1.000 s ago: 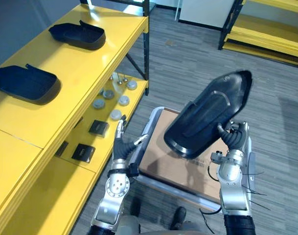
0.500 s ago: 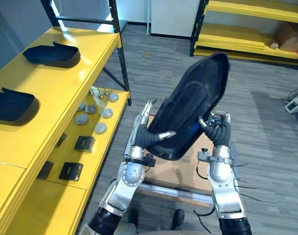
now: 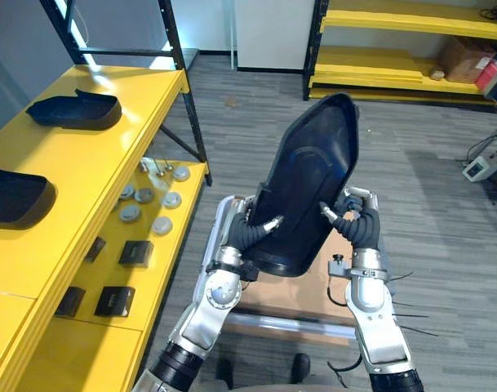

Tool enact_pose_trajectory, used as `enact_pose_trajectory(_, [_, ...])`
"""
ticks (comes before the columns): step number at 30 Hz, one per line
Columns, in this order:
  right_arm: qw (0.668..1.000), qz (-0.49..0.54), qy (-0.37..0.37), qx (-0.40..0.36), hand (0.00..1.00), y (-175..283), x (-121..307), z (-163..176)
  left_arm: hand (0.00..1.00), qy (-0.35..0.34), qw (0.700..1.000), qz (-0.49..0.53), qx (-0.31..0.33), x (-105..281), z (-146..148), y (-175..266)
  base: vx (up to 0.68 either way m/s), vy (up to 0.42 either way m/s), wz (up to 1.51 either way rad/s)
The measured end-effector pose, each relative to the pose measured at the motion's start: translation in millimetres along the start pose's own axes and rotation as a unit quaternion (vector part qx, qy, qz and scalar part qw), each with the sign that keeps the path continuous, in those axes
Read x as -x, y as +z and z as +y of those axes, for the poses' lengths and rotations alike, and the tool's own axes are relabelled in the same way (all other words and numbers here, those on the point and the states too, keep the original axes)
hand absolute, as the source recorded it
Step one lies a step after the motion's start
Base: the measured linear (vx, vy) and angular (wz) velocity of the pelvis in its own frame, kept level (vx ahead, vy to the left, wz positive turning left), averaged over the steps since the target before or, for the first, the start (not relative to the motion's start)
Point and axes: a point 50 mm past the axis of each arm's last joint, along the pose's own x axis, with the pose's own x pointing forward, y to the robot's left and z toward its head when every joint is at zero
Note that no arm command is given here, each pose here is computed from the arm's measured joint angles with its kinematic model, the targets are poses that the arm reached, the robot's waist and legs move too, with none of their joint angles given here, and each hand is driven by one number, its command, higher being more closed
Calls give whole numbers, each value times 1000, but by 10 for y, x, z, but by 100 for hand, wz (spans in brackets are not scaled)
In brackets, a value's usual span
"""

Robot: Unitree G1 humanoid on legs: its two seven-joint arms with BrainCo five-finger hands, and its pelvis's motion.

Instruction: Walk over and take plastic housings, then place them on the shelf

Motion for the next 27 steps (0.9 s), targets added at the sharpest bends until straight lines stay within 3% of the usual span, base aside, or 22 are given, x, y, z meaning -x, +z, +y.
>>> enact_pose_trajectory(5, [998, -24, 0, -57, 0, 110, -35, -127, 100, 41, 999, 11, 35, 23, 170, -15, -25, 8, -11])
enact_pose_trajectory(8, [994, -58, -42, -83, 0, 213, -77, -408, 100, 79, 996, 9, 36, 51, 340, -22, -14, 7, -3])
enact_pose_trajectory(14, [974, -126, -154, -104, 0, 367, -72, -1115, 100, 142, 988, 41, 42, 166, 597, -151, 0, 0, 0])
enact_pose_trajectory(19, [934, -139, -309, -111, 0, 285, 155, -1765, 100, 183, 978, 69, 74, 319, 694, -245, 18, 4, 3])
enact_pose_trajectory(22, [908, -41, -409, -81, 0, -109, 454, -2045, 100, 195, 974, 77, 80, 438, 745, -253, 12, -6, -4])
enact_pose_trajectory(26, [877, 140, -455, -61, 0, -702, 918, -2119, 100, 204, 971, 81, 94, 569, 768, -234, 25, -6, -6])
enact_pose_trajectory(27, [857, 210, -467, -62, 0, -930, 1138, -2085, 100, 207, 970, 81, 98, 600, 777, -220, 0, 0, 0])
